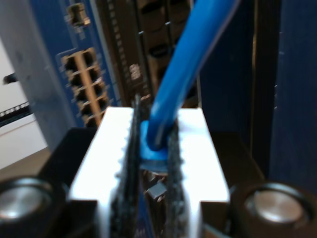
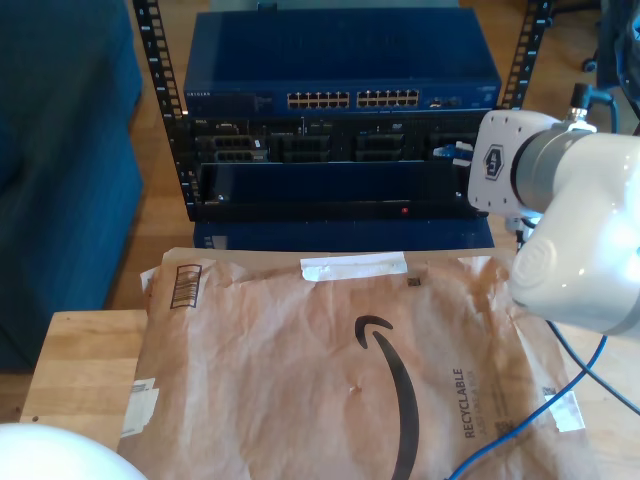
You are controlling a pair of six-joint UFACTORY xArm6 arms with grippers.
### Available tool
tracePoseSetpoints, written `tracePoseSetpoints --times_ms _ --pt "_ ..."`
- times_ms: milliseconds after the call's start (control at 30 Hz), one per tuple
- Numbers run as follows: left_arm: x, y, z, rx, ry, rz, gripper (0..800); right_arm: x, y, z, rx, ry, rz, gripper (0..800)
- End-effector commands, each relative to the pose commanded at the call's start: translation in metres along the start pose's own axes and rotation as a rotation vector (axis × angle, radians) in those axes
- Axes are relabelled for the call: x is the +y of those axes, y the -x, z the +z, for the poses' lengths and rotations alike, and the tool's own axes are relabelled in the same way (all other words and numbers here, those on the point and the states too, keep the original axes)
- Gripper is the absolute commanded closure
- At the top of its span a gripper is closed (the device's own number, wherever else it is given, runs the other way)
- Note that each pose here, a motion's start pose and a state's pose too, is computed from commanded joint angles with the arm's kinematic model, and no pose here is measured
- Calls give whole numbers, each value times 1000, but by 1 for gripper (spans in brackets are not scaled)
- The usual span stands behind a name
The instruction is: Grab the cable and plug it in
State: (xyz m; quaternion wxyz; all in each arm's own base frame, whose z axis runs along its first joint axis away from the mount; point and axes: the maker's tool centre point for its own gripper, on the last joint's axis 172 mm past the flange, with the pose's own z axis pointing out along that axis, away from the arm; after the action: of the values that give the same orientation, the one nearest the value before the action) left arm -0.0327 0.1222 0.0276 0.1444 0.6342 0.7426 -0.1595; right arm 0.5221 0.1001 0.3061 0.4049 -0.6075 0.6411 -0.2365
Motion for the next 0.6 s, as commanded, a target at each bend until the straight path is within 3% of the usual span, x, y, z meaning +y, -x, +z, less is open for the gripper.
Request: tracePoseSetpoints --times_ms 133,267,600 --pt "0 0 0 0 -1 1 0 13 -1 -9 -3 4 -5 799" --pt "0 0 0 0 0 0 0 8 12 -7 -18 2 -80 799" --pt "0 0 0 0 0 0 0 18 26 6 -27 8 -171 797"
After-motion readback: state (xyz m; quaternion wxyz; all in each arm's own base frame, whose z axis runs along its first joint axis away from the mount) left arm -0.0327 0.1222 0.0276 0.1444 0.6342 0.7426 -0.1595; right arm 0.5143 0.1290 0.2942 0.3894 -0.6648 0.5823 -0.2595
